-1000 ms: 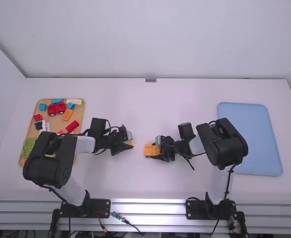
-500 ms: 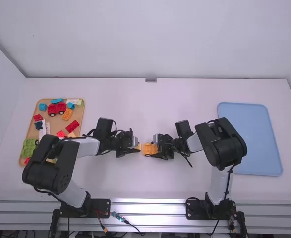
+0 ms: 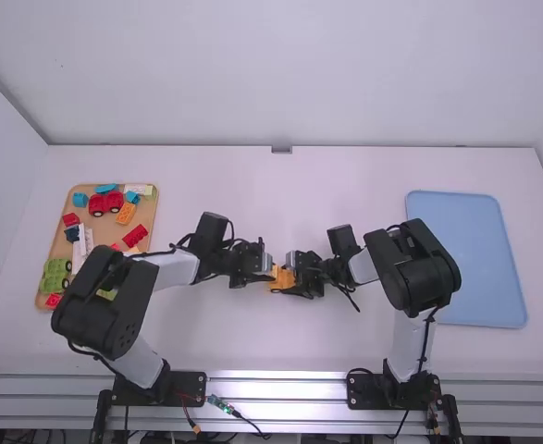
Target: Assemble lego blocks to make yellow taxi
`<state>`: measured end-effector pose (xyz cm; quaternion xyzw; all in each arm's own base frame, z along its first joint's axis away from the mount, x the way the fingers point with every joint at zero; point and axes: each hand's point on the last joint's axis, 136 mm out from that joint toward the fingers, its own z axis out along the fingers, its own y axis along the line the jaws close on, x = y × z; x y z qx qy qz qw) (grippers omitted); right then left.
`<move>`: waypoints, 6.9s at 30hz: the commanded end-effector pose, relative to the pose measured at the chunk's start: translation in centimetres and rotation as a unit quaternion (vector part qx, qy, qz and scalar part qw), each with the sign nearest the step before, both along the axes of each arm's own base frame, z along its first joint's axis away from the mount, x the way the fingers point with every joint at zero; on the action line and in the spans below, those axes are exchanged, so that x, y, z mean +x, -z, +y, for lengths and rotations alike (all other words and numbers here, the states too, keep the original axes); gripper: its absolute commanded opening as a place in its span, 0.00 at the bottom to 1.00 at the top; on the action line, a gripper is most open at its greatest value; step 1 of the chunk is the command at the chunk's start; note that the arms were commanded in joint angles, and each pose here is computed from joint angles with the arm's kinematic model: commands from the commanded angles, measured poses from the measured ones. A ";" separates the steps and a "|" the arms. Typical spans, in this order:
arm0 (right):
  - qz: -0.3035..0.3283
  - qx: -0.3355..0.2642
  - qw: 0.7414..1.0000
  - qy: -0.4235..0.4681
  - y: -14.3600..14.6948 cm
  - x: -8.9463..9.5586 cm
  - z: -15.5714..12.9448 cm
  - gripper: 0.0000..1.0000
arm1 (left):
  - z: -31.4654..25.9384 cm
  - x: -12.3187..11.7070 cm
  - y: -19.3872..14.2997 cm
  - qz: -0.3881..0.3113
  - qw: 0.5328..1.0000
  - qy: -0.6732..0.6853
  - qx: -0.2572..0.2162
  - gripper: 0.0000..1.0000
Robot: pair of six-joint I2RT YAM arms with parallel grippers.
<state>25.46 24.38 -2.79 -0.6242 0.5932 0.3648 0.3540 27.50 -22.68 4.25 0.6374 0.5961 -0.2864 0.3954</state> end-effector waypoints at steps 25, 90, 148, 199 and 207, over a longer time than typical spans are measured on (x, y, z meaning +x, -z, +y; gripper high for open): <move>0.007 0.000 1.000 0.004 0.3 0.1 0.1 0.61 | -1.4 0.7 2.6 0.043 0.998 -0.035 0.041 0.02; 0.007 -0.001 1.000 0.004 0.3 0.0 0.1 0.62 | -2.1 0.2 -0.4 0.032 0.999 -0.001 0.023 0.02; 0.007 -0.002 1.000 0.005 0.4 0.1 0.1 0.62 | 0.8 -0.3 3.9 0.050 0.991 -0.062 0.106 0.02; -0.002 -0.014 1.000 0.013 0.7 0.5 -0.1 0.61 | 1.7 3.7 -1.6 0.002 0.992 -0.110 0.054 0.02; -0.003 -0.012 0.999 0.035 0.4 1.6 0.1 0.69 | 7.8 8.4 -4.3 0.042 0.962 -0.271 -0.001 0.32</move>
